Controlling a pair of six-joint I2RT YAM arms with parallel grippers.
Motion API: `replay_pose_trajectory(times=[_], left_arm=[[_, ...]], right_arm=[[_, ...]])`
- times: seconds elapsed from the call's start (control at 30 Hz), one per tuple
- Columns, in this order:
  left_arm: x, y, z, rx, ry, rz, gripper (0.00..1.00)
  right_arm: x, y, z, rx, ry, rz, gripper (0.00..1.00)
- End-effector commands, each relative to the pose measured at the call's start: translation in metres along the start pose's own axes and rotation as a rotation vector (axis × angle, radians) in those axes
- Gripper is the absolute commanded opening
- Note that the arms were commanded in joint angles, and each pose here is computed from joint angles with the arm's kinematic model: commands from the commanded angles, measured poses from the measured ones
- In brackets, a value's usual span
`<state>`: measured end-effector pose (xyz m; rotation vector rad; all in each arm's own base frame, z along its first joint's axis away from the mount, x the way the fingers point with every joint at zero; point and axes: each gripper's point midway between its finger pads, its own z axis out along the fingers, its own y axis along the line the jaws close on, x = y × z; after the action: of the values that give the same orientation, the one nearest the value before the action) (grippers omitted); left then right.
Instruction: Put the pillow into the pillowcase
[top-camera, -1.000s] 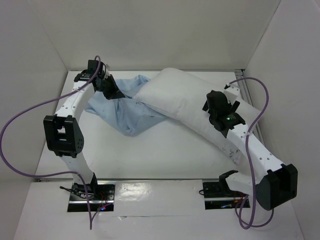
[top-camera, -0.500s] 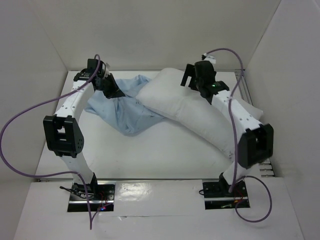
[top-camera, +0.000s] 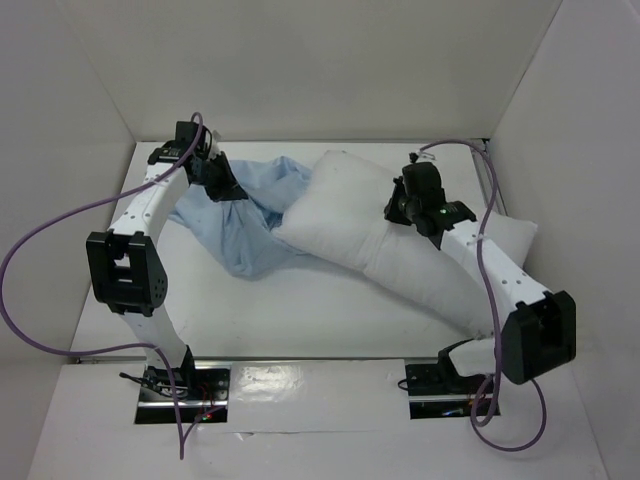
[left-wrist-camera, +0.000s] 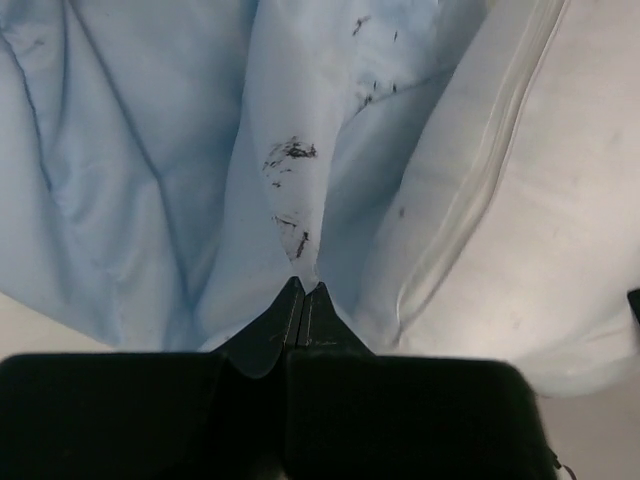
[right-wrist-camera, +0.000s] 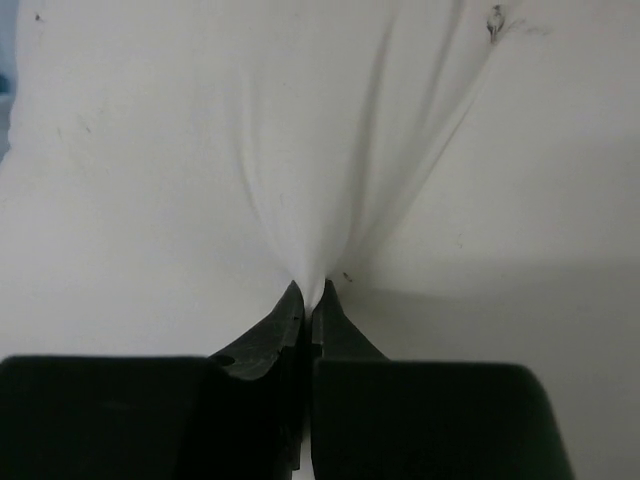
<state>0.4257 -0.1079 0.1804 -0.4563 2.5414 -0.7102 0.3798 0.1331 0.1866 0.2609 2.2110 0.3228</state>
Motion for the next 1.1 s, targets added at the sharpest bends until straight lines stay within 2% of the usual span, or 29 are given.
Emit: replay_pose_trajectory(times=[0.0, 0.13, 0.23, 0.27, 0.3, 0.33, 0.4, 0.43, 0.57, 0.67, 0.7, 0.73, 0.87, 0.93, 1.0, 1.03, 1.07], left_arm=[[-0.008, -0.002, -0.018, -0.007, -0.057, 0.035, 0.0], [-0.009, 0.002, -0.02, -0.015, -0.056, 0.024, 0.0], [-0.011, 0.002, -0.018, -0.014, -0.057, 0.024, 0.0], [-0.01, 0.0, -0.018, -0.006, -0.052, 0.024, 0.0], [-0.01, 0.001, -0.018, -0.007, -0.052, 0.035, 0.0], [-0.01, 0.001, -0.018, -0.007, -0.052, 0.035, 0.0], [-0.006, 0.003, -0.02, -0.012, -0.043, 0.042, 0.0], [-0.002, 0.005, -0.023, -0.016, -0.037, 0.071, 0.0], [0.044, 0.006, -0.025, 0.007, 0.043, 0.173, 0.0], [0.084, 0.013, -0.02, -0.063, 0.119, 0.219, 0.0], [0.104, 0.016, -0.019, -0.099, 0.178, 0.231, 0.0], [0.11, 0.024, -0.018, -0.156, 0.185, 0.229, 0.0], [0.138, 0.04, -0.018, -0.261, 0.197, 0.209, 0.0], [0.141, 0.045, -0.018, -0.286, 0.186, 0.211, 0.0], [0.135, 0.047, -0.018, -0.308, 0.161, 0.205, 0.0], [0.134, 0.048, -0.019, -0.318, 0.154, 0.207, 0.0], [0.129, 0.049, -0.017, -0.335, 0.139, 0.202, 0.0]], right_arm=[[0.04, -0.019, -0.033, 0.015, 0.149, -0.108, 0.0], [0.055, -0.04, -0.057, 0.078, 0.197, -0.143, 0.0], [0.049, -0.032, -0.068, 0.032, 0.193, -0.159, 0.0], [0.04, -0.023, -0.074, -0.005, 0.184, -0.168, 0.16], [0.038, -0.019, -0.073, -0.02, 0.195, -0.178, 0.49], [0.034, -0.013, -0.074, -0.038, 0.192, -0.175, 0.71], [0.012, 0.007, -0.072, -0.085, 0.137, -0.177, 0.97], [0.003, 0.012, -0.07, -0.094, 0.118, -0.175, 1.0], [-0.023, 0.056, -0.055, -0.164, 0.072, -0.182, 1.0], [-0.024, 0.095, -0.03, -0.189, 0.095, -0.207, 1.0], [-0.034, 0.11, -0.027, -0.191, 0.074, -0.217, 1.0], [-0.001, 0.117, -0.005, -0.155, 0.178, -0.268, 1.0], [0.048, 0.12, 0.03, 0.013, 0.324, -0.347, 1.0], [0.077, 0.112, 0.038, 0.069, 0.348, -0.387, 1.0], [0.094, 0.104, 0.05, 0.095, 0.351, -0.339, 1.0], [0.107, 0.085, 0.051, 0.126, 0.373, -0.326, 0.86], [0.106, 0.084, 0.055, 0.112, 0.357, -0.297, 0.66]])
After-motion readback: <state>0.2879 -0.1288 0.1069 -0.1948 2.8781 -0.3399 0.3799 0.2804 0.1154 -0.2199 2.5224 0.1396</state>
